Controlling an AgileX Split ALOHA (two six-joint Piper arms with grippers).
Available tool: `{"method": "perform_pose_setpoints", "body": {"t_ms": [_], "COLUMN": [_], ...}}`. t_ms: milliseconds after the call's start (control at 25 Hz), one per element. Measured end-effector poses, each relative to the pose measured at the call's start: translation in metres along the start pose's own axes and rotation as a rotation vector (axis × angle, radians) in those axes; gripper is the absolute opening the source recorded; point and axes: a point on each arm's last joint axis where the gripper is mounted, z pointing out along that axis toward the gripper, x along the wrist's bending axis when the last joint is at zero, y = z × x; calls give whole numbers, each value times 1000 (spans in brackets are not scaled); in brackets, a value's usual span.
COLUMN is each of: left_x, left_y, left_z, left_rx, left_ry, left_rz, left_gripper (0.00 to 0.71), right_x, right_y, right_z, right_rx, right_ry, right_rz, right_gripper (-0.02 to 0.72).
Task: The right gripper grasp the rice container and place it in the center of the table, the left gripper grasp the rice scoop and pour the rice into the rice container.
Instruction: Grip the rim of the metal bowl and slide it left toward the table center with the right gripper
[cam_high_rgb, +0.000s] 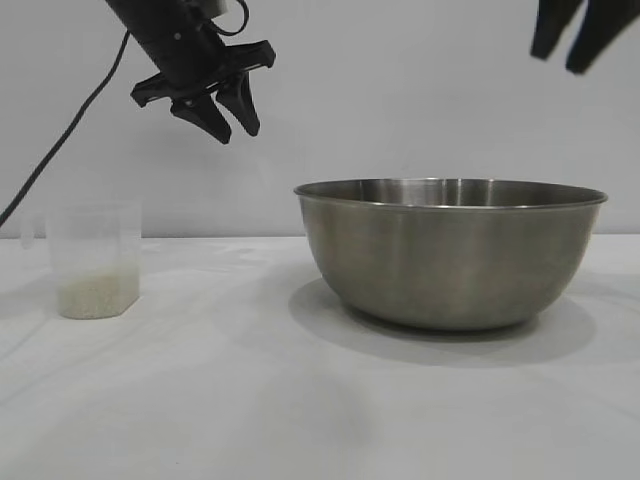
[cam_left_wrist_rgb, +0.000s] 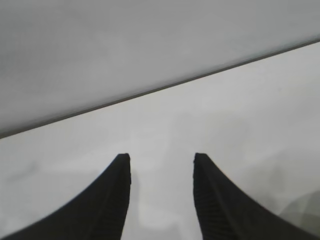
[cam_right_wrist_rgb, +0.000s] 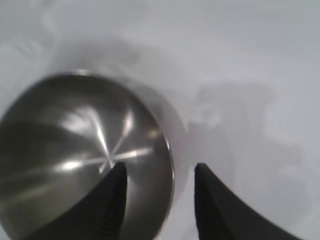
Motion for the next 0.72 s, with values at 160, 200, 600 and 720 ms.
{"method": "perform_pose_setpoints", "body": {"t_ms": [160,200,600,720], "left_x": [-1,-1,-1,-1], "left_y": [4,4,4,4], "left_z": [-4,-4,-4,-4], "left_rx": [-9,-9,-8,-8], "left_ry": [1,1,7,8], "left_rz": [8,8,24,25], "left_gripper": [275,275,275,275], "right_x": [-7,-9,-24,-28], "right_y": [-19,-20,-20,-19], "right_z": [28,34,85,97], "right_rx": [78,90,145,152], "right_ry": [6,7,65,64], "right_rz": [40,48,114,120], "right_gripper": [303,303,303,163]}}
